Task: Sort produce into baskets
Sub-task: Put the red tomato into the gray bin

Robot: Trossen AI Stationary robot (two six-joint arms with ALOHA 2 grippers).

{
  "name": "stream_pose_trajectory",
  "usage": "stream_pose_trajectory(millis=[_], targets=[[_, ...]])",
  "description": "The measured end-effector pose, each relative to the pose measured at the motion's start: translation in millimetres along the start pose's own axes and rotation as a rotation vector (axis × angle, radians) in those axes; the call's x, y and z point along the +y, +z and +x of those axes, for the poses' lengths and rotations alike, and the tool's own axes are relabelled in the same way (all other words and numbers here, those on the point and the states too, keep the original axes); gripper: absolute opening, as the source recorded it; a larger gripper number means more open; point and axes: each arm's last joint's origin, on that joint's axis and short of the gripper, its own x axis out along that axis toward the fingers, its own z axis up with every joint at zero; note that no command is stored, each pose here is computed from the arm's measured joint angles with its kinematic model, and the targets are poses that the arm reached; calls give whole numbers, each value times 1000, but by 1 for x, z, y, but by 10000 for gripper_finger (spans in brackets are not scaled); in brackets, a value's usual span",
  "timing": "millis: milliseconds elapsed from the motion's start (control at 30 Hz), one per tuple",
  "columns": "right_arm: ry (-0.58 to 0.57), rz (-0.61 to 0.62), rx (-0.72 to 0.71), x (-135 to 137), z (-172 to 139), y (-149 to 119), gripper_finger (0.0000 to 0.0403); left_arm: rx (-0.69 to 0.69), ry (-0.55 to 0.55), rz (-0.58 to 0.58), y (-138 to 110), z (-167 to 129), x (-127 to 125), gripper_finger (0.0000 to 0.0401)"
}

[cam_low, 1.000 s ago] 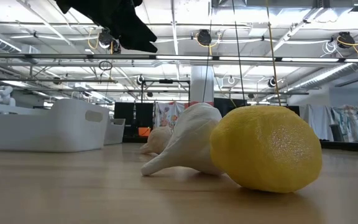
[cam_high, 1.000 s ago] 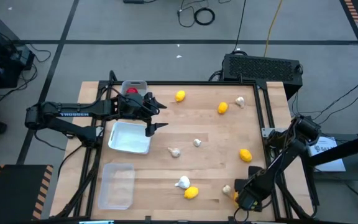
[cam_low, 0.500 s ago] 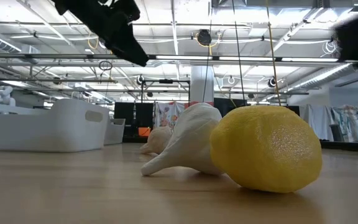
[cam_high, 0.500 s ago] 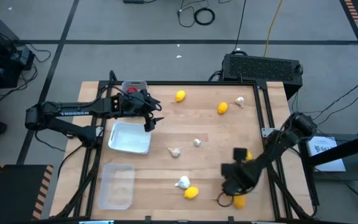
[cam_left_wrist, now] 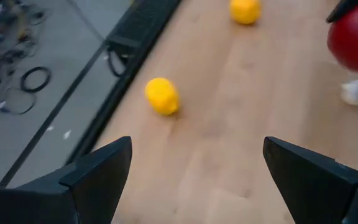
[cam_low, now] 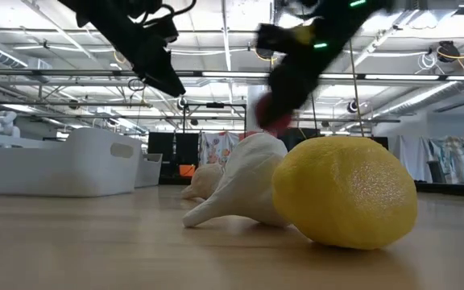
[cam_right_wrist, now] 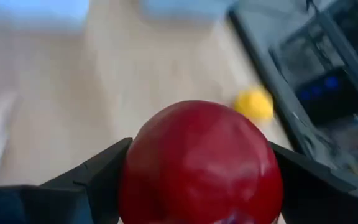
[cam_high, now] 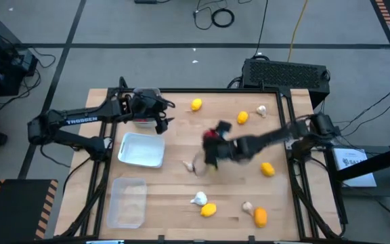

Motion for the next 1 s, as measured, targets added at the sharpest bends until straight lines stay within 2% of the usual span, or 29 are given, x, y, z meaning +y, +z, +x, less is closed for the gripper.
stream_pose_trajectory(millis=[100,233,300,367,467,667,867,1000], targets=[[81,105,-189,-32,27,23,318,3,95,-45,-1,1,17,370],[160,302,-449,-71,61,41,318,22,255,-197,-8,1,48,370],[191,389,-565,-83,80,45,318,46,302,-276,-14,0,63,370],[227,465,-643,-91,98,46,318,71,297,-324,-20,-2,73,370],[282,550,-679,-95,131,51,318,64,294,-375,-24,-8,86,370],[446,609,-709,-84,191,75,318,-16,399,-481,-19,-33,110,370],[448,626,-743,-76,225,106,318,-43,386,-481,-16,-45,113,370],[442,614,-709,-71,245,121,318,-52,387,-465,-15,-49,112,370]])
